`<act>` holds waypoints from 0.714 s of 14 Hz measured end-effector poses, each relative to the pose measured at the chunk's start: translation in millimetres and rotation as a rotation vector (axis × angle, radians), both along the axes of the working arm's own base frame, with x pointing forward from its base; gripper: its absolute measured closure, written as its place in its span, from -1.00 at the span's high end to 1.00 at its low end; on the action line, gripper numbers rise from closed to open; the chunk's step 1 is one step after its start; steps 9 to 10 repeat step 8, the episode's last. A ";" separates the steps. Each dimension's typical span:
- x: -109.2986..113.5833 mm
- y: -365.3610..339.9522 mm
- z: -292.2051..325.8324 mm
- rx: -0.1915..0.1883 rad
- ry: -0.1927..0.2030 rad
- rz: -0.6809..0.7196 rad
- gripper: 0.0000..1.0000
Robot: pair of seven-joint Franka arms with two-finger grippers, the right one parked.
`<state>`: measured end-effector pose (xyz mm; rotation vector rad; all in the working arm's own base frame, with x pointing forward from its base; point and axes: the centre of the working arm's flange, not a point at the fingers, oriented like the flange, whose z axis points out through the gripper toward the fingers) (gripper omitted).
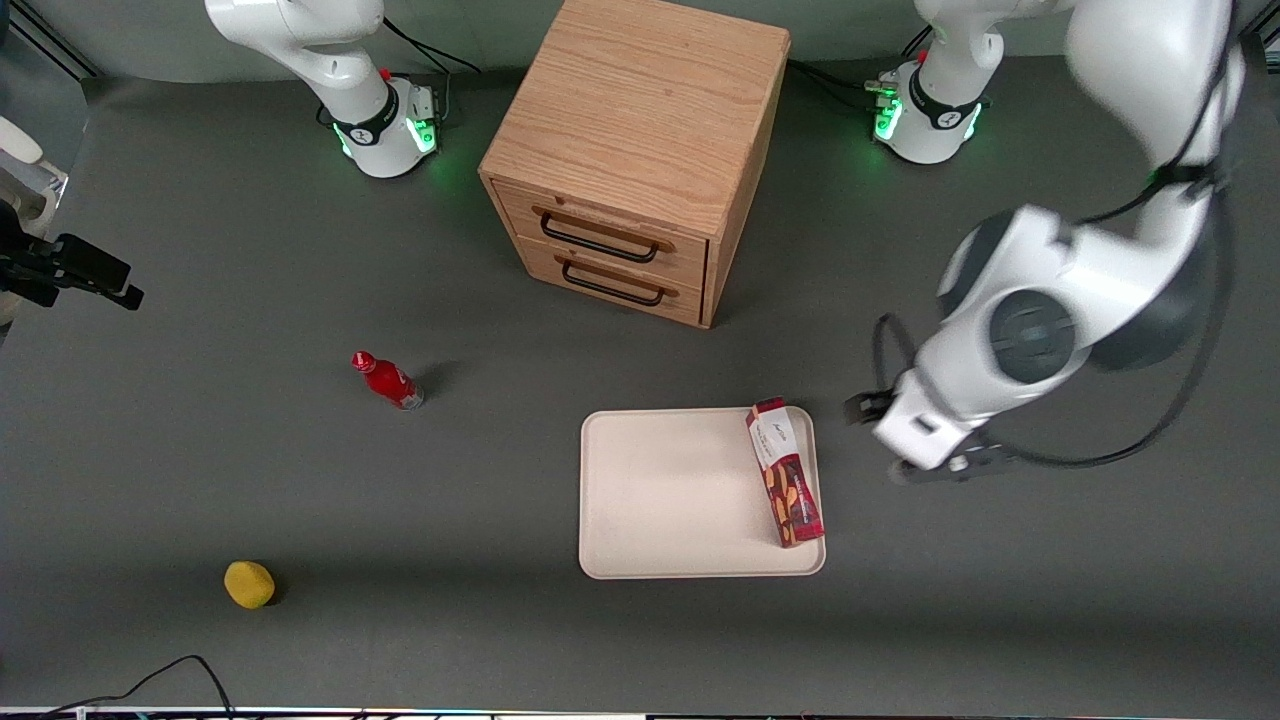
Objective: Place red cookie box on tray
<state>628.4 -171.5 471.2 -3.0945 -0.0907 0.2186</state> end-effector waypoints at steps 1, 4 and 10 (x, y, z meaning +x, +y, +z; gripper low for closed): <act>-12.9 44.7 40.7 -0.015 0.028 -0.035 1.00; -66.6 148.7 124.5 -0.034 0.072 -0.120 1.00; -94.9 174.3 138.2 -0.046 0.080 -0.141 1.00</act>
